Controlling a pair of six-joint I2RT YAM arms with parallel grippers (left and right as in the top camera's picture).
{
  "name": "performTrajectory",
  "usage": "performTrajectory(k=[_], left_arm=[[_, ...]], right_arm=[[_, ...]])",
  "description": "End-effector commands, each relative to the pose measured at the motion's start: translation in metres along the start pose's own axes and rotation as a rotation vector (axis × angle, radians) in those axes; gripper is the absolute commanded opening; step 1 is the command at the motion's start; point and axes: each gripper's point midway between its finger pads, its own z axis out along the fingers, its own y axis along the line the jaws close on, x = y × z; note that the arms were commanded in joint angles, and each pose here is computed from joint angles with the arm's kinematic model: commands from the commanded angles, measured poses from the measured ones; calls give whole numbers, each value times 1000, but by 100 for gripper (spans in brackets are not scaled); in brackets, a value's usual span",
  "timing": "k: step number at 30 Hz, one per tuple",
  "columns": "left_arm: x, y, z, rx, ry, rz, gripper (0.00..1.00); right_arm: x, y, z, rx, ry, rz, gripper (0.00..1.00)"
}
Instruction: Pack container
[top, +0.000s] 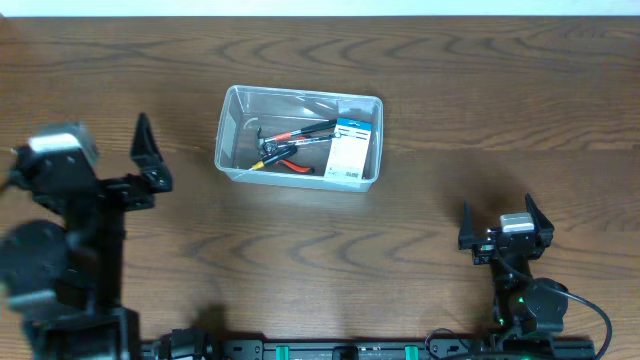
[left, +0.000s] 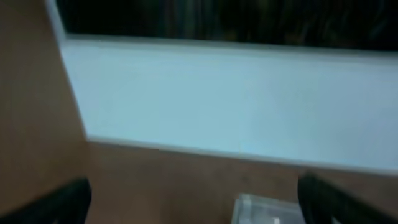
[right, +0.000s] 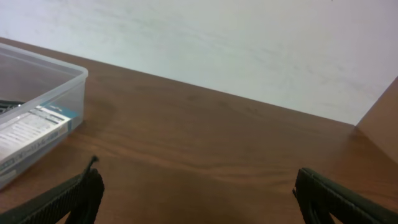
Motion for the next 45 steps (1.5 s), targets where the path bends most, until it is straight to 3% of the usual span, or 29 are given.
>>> performTrajectory(k=[1, 8, 14, 26, 45], left_arm=[[37, -4, 5, 18, -4, 1, 98], [97, -11, 8, 58, -47, 5, 98], [115, -11, -3, 66, -165, 9, 98], [150, -9, -21, 68, -227, 11, 98], [196, -7, -11, 65, -159, 8, 98]], right_arm=[[1, -2, 0, 7, 1, -8, 99], [1, -2, 0, 7, 1, -8, 99], [1, -2, 0, 7, 1, -8, 99], [1, -2, 0, 7, 1, -8, 99], [1, -2, 0, 7, 1, -8, 99]])
